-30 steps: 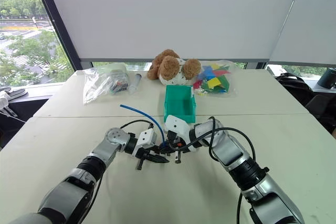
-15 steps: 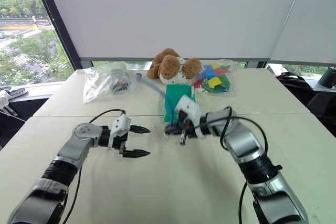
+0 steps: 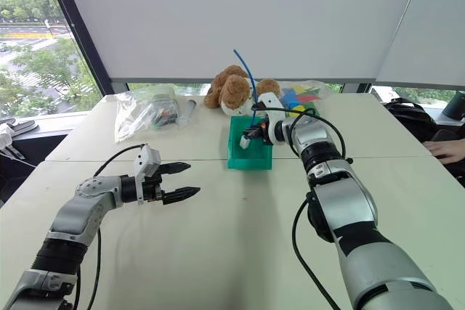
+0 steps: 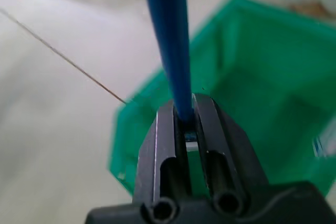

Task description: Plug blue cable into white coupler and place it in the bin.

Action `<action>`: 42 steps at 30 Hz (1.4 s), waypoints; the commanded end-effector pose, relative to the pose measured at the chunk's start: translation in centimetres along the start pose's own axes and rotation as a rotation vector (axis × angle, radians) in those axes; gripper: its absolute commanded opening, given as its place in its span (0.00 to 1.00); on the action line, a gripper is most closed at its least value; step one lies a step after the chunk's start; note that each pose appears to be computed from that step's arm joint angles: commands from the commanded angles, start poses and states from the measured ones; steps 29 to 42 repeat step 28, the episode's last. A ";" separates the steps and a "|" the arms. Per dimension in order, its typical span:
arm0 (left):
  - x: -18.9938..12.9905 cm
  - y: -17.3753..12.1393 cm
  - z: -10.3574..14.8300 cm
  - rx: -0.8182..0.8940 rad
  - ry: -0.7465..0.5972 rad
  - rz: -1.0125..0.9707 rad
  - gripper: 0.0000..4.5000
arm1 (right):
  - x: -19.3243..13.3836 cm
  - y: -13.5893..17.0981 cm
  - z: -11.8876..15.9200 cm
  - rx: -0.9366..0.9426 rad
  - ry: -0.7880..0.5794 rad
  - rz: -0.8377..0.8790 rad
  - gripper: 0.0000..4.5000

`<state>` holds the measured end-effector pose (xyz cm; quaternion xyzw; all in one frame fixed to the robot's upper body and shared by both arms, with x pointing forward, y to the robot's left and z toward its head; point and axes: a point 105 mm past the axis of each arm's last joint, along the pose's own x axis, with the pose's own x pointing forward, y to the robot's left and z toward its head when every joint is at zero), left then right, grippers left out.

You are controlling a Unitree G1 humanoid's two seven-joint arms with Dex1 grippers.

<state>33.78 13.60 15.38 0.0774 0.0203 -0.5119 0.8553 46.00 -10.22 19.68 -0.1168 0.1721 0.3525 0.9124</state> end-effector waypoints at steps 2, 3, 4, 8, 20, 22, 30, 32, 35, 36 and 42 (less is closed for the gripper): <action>-0.8 -0.2 1.6 0.000 -0.057 0.035 1.00 | -0.2 -0.4 2.6 -0.031 -0.066 -0.060 0.37; -0.9 -0.2 1.6 -0.006 -0.061 0.038 1.00 | -0.2 -0.5 2.9 -0.019 -0.078 -0.063 0.48; -0.9 -0.2 1.7 -0.009 -0.063 0.041 1.00 | -0.3 -0.5 3.2 -0.008 -0.092 -0.065 0.61; -0.9 -0.4 1.8 -0.016 -0.065 0.046 1.00 | -1.4 -1.3 5.4 0.035 -0.176 -0.099 0.99; -1.4 0.4 3.4 -0.001 -0.081 0.078 1.00 | -9.5 -1.9 6.9 -0.086 -0.297 0.049 0.99; -1.8 0.7 3.8 0.005 -0.085 0.089 1.00 | -11.7 0.4 5.0 -0.129 -0.302 0.107 0.99; -3.0 1.0 4.6 0.000 -0.084 0.108 1.00 | -15.8 5.0 -1.0 -0.146 -0.221 0.105 0.99; -3.0 1.0 4.6 0.000 -0.084 0.108 1.00 | -15.8 5.0 -1.0 -0.146 -0.221 0.105 0.99; -3.0 1.0 4.6 0.000 -0.084 0.108 1.00 | -15.8 5.0 -1.0 -0.146 -0.221 0.105 0.99; -3.0 1.0 4.6 0.000 -0.084 0.108 1.00 | -15.8 5.0 -1.0 -0.146 -0.221 0.105 0.99; -3.0 1.0 4.6 0.000 -0.084 0.108 1.00 | -15.8 5.0 -1.0 -0.146 -0.221 0.105 0.99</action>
